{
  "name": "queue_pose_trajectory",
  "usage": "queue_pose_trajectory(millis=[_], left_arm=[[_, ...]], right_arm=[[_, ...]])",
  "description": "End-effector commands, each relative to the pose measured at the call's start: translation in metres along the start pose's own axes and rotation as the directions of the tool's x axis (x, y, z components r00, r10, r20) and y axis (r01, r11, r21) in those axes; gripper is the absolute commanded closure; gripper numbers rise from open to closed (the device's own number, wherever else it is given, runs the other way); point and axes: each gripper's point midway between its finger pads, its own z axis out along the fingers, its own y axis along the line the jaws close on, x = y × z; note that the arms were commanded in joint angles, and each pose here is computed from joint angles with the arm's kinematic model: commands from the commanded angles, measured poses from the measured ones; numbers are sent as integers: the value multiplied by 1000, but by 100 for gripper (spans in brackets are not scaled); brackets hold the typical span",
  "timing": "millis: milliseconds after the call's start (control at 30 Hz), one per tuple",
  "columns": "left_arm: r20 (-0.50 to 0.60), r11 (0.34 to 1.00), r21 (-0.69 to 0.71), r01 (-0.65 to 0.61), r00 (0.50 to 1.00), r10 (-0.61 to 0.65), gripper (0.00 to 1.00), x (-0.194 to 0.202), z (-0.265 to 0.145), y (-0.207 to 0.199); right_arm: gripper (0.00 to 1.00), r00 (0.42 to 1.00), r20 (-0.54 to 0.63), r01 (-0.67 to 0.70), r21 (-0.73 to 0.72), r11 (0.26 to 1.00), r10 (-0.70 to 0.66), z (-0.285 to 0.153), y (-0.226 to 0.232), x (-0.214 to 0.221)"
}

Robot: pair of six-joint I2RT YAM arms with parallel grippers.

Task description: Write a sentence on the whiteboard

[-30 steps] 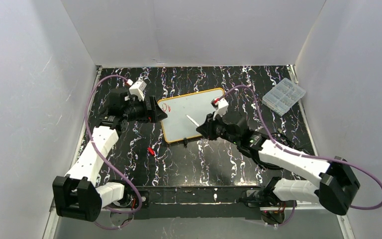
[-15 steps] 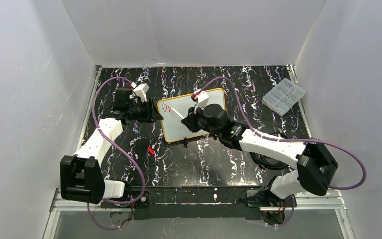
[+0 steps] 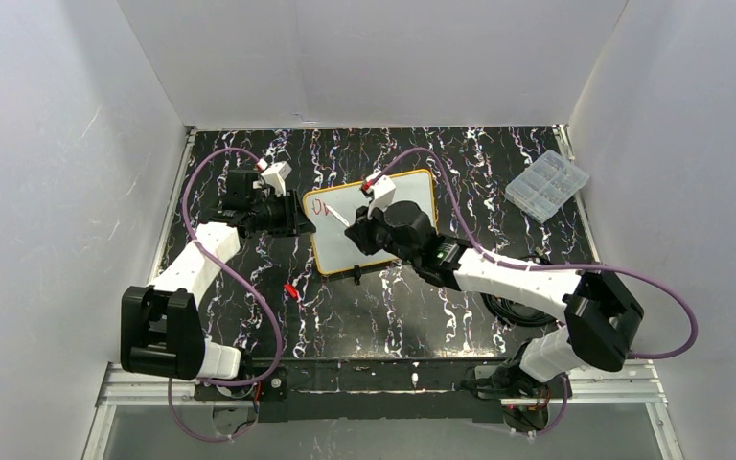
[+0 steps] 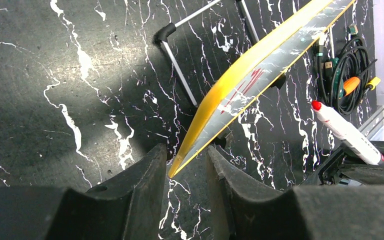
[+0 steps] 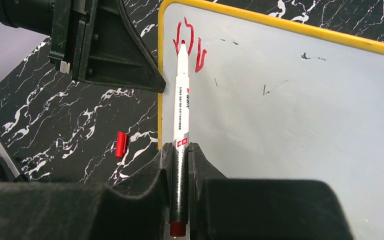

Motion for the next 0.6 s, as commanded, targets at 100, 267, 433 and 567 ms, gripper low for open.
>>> queue_pose_trajectory(millis=[100,267,433,567], left_arm=[[28,994,96,-52,998,50,70,-11,-2,-16],[12,991,126,-55,998,54,86,-8,2,-19],[3,991,115,-70,998,70,97,-4,2,-16],[-10,992,100,-83,996,84,100,0,2,-13]], right_arm=[[99,995,98,5,-10,1000,-4,-23,2,-26],[99,996,90,14,-5,1000,-13,-32,-1,-23],[99,997,78,10,12,1000,-11,-39,-5,-18],[99,998,57,-3,39,999,0,-39,-10,-14]])
